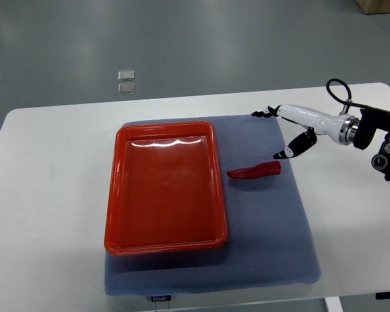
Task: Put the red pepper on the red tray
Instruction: 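Lower the right hand down over the red pepper, then close the right hand fingers around the red pepper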
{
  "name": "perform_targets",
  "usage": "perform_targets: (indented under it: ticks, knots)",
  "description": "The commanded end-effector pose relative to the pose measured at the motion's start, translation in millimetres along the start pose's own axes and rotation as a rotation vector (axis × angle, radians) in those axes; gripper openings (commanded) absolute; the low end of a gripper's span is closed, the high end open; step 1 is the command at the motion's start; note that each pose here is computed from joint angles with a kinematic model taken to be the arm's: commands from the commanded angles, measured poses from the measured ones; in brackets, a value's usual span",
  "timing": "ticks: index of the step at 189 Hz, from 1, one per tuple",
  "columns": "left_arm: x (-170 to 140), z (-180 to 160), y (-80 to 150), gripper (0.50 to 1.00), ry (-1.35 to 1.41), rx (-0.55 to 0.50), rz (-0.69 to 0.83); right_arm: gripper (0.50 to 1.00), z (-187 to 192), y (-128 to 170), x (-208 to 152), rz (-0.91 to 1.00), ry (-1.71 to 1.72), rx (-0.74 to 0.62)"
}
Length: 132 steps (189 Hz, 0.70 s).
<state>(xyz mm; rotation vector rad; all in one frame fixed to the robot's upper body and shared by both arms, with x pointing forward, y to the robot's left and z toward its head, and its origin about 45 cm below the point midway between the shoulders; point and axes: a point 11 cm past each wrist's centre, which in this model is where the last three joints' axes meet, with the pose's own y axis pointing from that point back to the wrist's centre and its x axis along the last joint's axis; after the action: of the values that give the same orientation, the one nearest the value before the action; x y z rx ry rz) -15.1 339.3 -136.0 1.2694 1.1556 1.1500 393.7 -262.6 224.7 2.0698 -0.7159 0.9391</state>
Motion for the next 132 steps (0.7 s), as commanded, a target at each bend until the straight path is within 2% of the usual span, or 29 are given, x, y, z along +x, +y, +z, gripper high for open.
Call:
perform_targets:
  ticks: [1,81,116,132]
  knots:
    - [0.0,0.0,0.0,1.0,0.0,0.0,0.0,0.913,-10.2,3.8,-5.5,-0.048,0.064,0.023]
    - [0.0,0.0,0.0,1.0,0.0,0.0,0.0,0.866,-24.2,-16.6,-45.1,-0.137,0.211,0.024]
    - [0.0,0.0,0.0,1.0,0.0,0.0,0.0,0.801,-11.8,-25.4,-46.2,-0.116,0.265,-0.029]
    - [0.0,0.0,0.0,1.0,0.0,0.0,0.0,0.787,-7.2,-25.1,-46.9,-0.12,0.288,-0.041]
